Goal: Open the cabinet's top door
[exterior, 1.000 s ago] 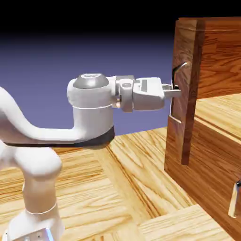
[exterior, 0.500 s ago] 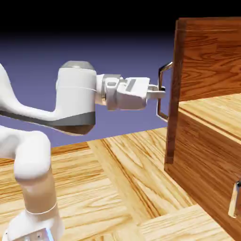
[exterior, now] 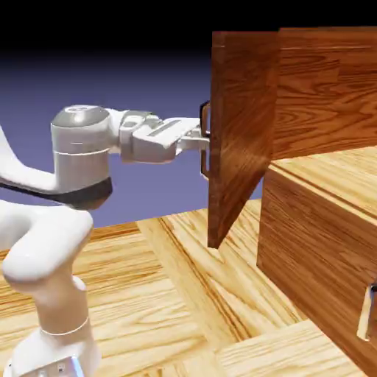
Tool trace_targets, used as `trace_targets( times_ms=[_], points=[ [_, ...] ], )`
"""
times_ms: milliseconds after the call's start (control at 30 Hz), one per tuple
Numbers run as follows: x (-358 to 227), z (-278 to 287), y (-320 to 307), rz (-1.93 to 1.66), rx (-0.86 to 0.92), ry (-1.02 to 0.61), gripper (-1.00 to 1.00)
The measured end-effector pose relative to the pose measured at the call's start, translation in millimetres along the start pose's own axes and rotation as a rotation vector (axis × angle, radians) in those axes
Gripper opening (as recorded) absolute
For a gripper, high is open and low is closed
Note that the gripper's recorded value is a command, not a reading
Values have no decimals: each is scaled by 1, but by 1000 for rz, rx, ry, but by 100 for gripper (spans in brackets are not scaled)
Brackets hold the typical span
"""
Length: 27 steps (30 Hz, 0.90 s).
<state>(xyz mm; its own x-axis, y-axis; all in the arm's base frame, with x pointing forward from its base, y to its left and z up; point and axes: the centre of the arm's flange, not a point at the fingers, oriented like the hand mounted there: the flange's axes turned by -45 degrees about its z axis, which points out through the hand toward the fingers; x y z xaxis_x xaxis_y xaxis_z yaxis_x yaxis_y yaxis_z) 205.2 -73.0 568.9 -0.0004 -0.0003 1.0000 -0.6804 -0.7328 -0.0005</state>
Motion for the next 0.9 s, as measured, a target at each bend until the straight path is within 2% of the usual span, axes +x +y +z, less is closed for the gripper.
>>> trace_targets(
  times_ms=[467,900],
  points=[
    [0,-78,-32,-1,-173,0,-100],
    [0,-165,-90,0,-386,-1,-100]
  ],
)
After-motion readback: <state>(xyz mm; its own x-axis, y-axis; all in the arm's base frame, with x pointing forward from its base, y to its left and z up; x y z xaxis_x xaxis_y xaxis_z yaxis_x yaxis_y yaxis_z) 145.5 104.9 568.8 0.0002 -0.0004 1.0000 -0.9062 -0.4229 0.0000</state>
